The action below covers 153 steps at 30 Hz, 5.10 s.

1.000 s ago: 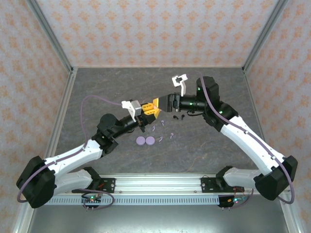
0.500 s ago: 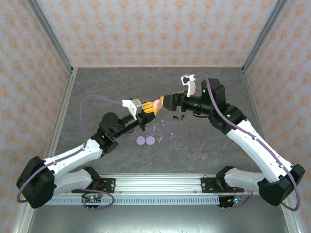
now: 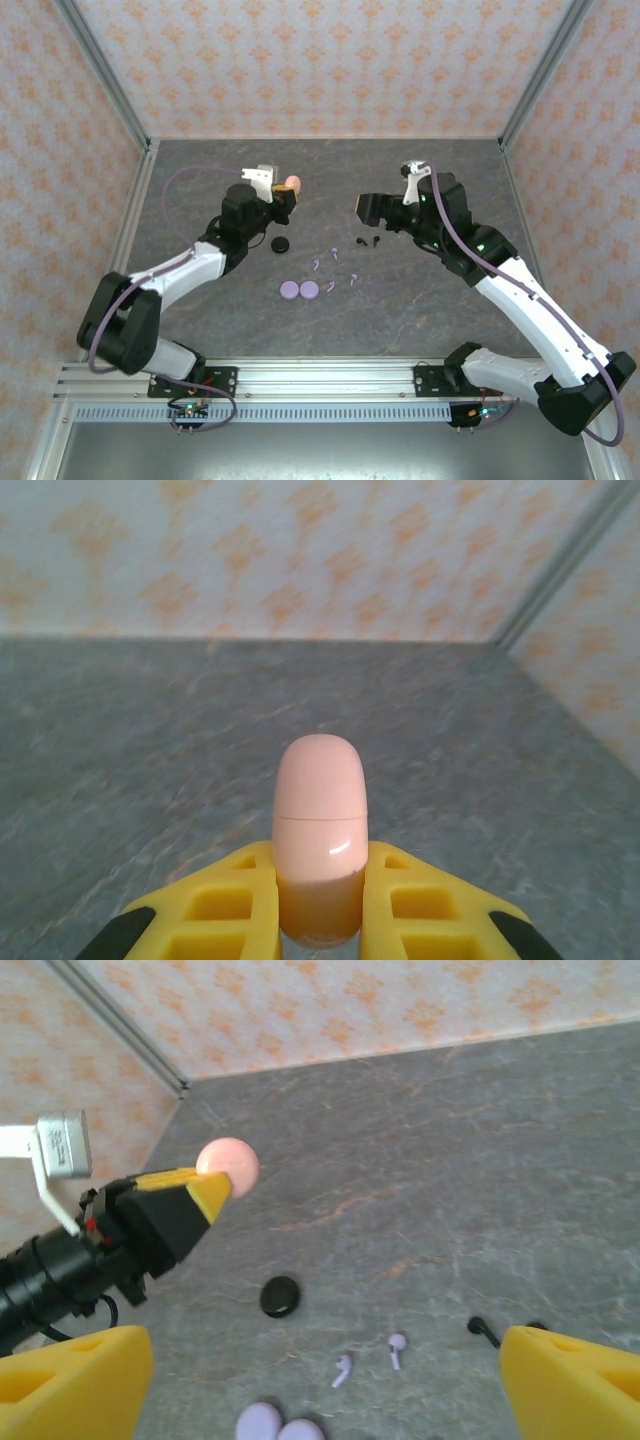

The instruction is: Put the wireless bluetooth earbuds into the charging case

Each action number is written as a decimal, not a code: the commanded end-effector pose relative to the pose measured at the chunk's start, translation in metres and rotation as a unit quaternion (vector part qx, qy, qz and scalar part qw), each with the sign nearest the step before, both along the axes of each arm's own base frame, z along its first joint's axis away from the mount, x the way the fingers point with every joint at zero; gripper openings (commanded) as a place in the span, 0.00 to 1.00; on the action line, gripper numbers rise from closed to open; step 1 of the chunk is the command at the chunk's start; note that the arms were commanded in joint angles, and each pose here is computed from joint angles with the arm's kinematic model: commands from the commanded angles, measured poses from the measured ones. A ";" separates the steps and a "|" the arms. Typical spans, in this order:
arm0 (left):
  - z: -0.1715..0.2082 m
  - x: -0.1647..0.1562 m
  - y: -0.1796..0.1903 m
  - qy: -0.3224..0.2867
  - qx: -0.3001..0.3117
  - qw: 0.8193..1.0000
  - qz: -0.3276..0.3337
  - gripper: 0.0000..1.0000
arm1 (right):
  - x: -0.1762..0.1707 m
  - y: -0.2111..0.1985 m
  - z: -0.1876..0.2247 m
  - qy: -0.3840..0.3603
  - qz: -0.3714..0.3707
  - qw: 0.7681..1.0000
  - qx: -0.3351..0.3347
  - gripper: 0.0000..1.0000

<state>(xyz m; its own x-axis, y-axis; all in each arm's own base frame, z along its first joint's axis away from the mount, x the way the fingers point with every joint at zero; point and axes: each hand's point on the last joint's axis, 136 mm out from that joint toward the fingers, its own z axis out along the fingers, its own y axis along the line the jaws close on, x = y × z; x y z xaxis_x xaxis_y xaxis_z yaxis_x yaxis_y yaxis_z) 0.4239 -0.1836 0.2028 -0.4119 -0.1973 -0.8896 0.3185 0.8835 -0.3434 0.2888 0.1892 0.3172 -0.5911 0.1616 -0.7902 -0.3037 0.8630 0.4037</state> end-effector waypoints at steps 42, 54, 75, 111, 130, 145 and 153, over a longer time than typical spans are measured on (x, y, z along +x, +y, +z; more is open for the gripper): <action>-0.156 0.084 0.003 0.295 -0.101 0.949 0.037 0.53 | -0.010 -0.025 -0.025 -0.025 -0.022 0.999 -0.011 0.99; -0.073 0.050 0.034 0.221 -0.110 0.968 0.044 0.65 | -0.023 0.004 -0.078 0.043 0.084 0.992 -0.079 1.00; 0.008 -0.056 0.097 0.143 -0.141 0.972 0.119 0.95 | -0.059 0.120 -0.232 0.169 0.287 0.861 -0.383 0.91; 0.022 -0.087 0.111 0.127 -0.100 0.981 0.109 0.93 | -0.046 0.152 -0.282 0.168 0.330 0.840 -0.397 0.48; 0.112 -0.126 0.026 0.054 -0.152 0.972 -0.172 0.89 | -0.023 0.121 -0.069 -0.237 0.296 0.863 -0.335 0.45; 0.124 -0.141 -0.039 0.072 -0.154 0.945 -0.278 0.81 | -0.019 0.120 -0.017 -0.333 0.283 0.825 -0.358 0.45; 0.112 -0.151 -0.056 0.092 -0.149 0.932 -0.318 0.78 | -0.020 0.125 -0.008 -0.351 0.276 0.831 -0.331 0.45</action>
